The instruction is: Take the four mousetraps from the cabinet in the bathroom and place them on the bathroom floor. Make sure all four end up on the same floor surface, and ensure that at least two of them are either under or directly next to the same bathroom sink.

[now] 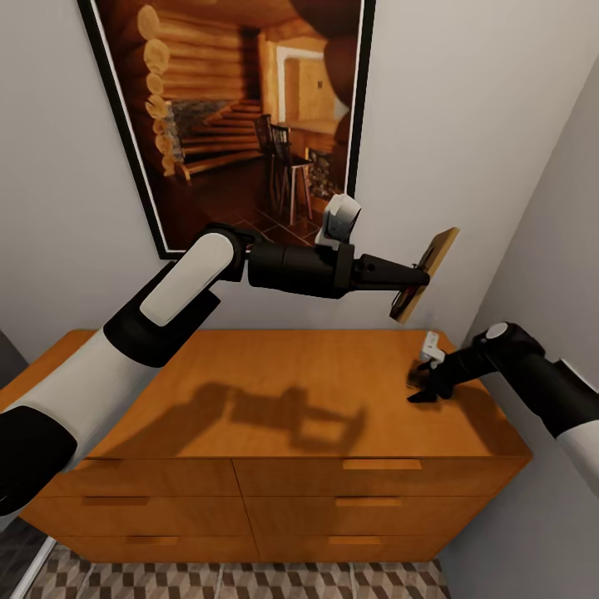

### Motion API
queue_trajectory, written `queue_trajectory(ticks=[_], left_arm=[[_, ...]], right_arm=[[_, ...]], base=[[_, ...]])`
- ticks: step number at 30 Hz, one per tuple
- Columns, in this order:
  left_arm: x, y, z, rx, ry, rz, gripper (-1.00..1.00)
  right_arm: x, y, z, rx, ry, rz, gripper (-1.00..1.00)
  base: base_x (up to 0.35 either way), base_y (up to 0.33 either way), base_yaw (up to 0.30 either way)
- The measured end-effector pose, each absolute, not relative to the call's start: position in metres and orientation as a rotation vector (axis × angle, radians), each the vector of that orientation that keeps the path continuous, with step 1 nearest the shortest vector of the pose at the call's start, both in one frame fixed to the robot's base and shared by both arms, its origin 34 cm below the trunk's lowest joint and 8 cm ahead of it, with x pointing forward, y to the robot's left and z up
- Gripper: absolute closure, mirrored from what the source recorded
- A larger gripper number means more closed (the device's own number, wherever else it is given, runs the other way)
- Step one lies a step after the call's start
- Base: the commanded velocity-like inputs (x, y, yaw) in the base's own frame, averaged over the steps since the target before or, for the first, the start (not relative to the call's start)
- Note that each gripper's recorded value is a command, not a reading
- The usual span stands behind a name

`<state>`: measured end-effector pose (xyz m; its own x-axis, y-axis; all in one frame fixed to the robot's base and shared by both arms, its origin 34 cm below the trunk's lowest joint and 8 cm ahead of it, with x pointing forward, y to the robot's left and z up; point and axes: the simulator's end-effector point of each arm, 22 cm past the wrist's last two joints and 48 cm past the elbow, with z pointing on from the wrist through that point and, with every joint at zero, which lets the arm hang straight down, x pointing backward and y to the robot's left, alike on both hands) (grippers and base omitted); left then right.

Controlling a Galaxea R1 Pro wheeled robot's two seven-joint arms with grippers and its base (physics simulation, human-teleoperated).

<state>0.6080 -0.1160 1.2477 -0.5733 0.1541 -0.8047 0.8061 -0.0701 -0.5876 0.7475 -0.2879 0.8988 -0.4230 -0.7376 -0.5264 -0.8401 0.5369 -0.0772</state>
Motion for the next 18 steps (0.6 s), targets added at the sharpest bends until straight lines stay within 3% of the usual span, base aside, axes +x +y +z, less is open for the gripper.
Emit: queue_trajectory(ticks=[18], left_arm=[[0.6082,-0.1158,1.2481,1.031,1.705,-1.691,1.0]], right_arm=[[0.7457,-0.2876,0.8991,-1.29,2.259,0.267,-1.0]], base=[[0.0,0.0,0.0]])
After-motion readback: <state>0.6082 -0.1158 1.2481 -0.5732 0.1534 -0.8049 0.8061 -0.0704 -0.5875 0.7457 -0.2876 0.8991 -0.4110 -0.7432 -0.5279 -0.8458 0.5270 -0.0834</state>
